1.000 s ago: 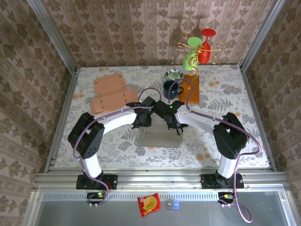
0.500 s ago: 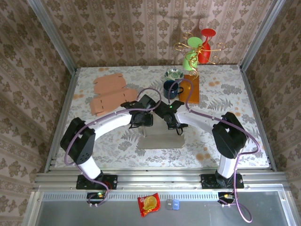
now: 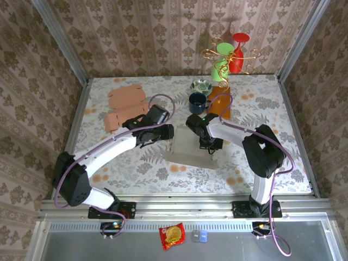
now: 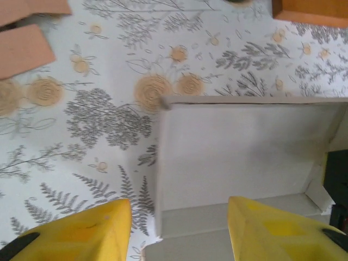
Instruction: Fold the paper box
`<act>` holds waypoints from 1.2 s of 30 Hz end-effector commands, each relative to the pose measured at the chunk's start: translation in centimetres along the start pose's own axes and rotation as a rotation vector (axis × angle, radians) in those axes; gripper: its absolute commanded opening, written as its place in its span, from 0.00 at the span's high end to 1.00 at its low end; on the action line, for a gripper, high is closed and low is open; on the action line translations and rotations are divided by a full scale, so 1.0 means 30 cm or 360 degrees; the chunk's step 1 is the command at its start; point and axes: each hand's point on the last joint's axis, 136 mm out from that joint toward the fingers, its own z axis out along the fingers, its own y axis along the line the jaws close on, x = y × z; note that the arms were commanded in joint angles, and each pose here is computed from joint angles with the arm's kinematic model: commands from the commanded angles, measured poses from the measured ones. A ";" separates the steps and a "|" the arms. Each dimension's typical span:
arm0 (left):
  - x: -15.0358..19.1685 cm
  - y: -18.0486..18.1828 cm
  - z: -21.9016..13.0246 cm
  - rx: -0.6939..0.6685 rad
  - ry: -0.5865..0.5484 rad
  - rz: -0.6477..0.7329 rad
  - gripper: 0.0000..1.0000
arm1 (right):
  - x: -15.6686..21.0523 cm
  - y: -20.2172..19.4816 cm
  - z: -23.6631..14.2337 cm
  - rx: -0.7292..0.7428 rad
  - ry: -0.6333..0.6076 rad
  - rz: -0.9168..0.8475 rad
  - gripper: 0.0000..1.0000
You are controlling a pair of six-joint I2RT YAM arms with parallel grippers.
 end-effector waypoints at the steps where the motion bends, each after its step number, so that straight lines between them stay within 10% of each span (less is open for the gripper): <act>1: 0.004 0.071 -0.037 -0.0020 -0.0004 -0.0063 0.51 | 0.063 -0.048 0.037 0.0058 0.0192 0.0216 1.00; 12: 0.105 0.231 -0.058 0.0016 0.0150 -0.0213 0.55 | 0.154 -0.119 0.012 0.0262 0.0667 0.0889 1.00; 32: 0.291 -0.077 0.117 0.0419 0.0468 -0.0106 0.58 | 0.303 0.016 0.051 0.0099 0.1074 0.1457 1.00; 36: 0.290 -0.086 0.141 0.0433 0.0472 -0.0110 0.59 | 0.313 0.040 0.048 -0.0014 0.1076 0.1520 0.81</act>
